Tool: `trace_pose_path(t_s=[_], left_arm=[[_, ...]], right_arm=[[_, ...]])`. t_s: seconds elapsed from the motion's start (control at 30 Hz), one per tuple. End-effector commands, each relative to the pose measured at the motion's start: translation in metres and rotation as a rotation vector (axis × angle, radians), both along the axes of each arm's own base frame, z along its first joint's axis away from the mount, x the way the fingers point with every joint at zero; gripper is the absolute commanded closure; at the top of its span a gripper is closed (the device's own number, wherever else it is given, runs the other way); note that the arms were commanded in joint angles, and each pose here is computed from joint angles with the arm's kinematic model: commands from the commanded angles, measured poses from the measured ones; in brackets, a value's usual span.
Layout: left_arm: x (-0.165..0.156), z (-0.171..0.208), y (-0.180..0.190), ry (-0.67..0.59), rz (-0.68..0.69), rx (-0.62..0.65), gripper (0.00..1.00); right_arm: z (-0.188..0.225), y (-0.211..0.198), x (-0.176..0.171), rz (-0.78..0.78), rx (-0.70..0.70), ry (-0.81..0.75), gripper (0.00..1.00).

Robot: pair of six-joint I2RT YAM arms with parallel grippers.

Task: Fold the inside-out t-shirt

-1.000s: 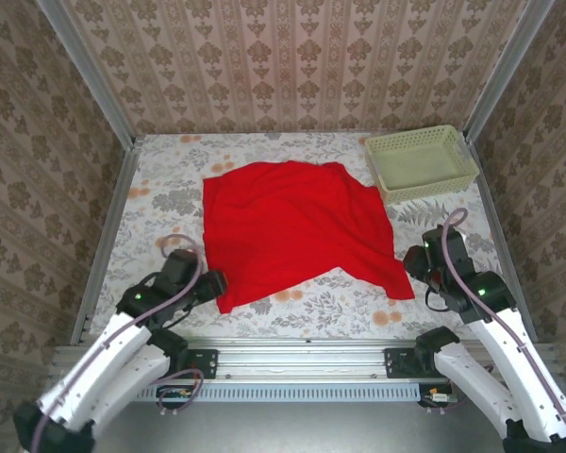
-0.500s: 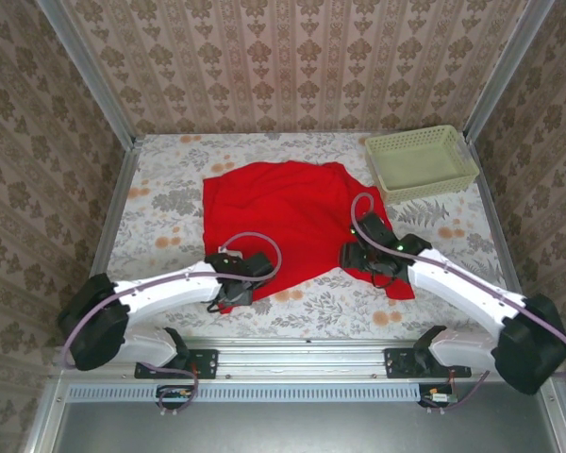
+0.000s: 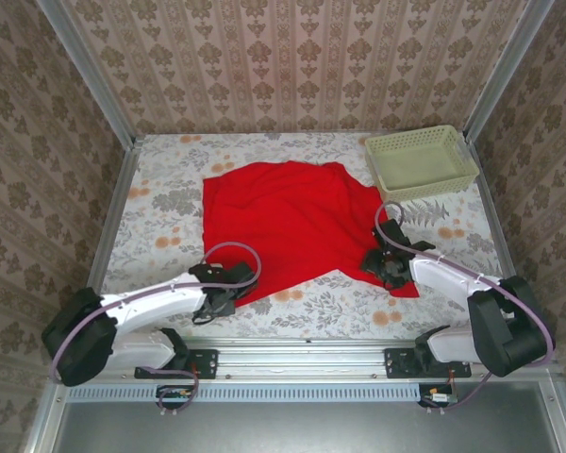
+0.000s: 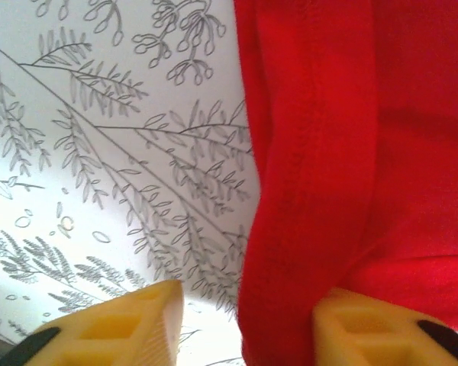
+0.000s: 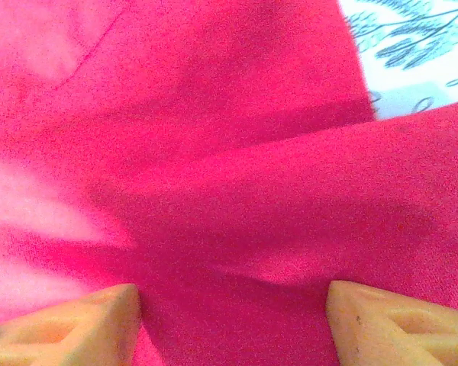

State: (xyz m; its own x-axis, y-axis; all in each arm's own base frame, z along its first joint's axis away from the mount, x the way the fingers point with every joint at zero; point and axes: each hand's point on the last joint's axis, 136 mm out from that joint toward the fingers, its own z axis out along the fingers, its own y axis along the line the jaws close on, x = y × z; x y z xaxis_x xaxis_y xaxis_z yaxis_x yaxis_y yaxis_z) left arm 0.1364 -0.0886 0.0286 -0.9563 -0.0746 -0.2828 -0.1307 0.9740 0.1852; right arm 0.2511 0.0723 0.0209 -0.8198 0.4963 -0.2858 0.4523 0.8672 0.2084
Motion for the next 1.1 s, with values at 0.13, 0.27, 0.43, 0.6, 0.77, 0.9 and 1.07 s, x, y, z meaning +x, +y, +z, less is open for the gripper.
trace_pose_path(t_s=[0.13, 0.27, 0.43, 0.6, 0.77, 0.9, 1.07], left_arm=[[-0.004, 0.018, 0.025, -0.09, 0.075, -0.006, 0.73], [-0.001, 0.032, 0.033, -0.127, 0.078, 0.021, 0.84], [0.003, 0.037, 0.033, -0.147, 0.053, 0.013, 0.92], [0.021, 0.039, -0.011, -0.195, -0.079, -0.178, 1.0], [0.042, 0.082, -0.06, -0.335, -0.262, -0.383, 1.0], [0.047, 0.13, -0.094, -0.45, -0.462, -0.503, 1.0], [0.026, 0.107, -0.107, -0.338, -0.572, -0.429, 1.0]], right_arm=[[-0.001, -0.022, 0.003, -0.095, -0.041, -0.009, 0.33], [0.0, -0.025, 0.004, -0.121, -0.046, -0.008, 0.34], [0.003, -0.047, 0.001, -0.193, -0.082, -0.017, 0.34], [0.021, -0.045, 0.008, -0.134, -0.065, -0.076, 0.34], [0.067, -0.01, 0.015, 0.069, -0.074, -0.218, 0.35], [0.074, 0.041, 0.012, 0.231, 0.013, -0.232, 0.35], [0.027, 0.059, 0.005, 0.243, 0.038, -0.084, 0.35]])
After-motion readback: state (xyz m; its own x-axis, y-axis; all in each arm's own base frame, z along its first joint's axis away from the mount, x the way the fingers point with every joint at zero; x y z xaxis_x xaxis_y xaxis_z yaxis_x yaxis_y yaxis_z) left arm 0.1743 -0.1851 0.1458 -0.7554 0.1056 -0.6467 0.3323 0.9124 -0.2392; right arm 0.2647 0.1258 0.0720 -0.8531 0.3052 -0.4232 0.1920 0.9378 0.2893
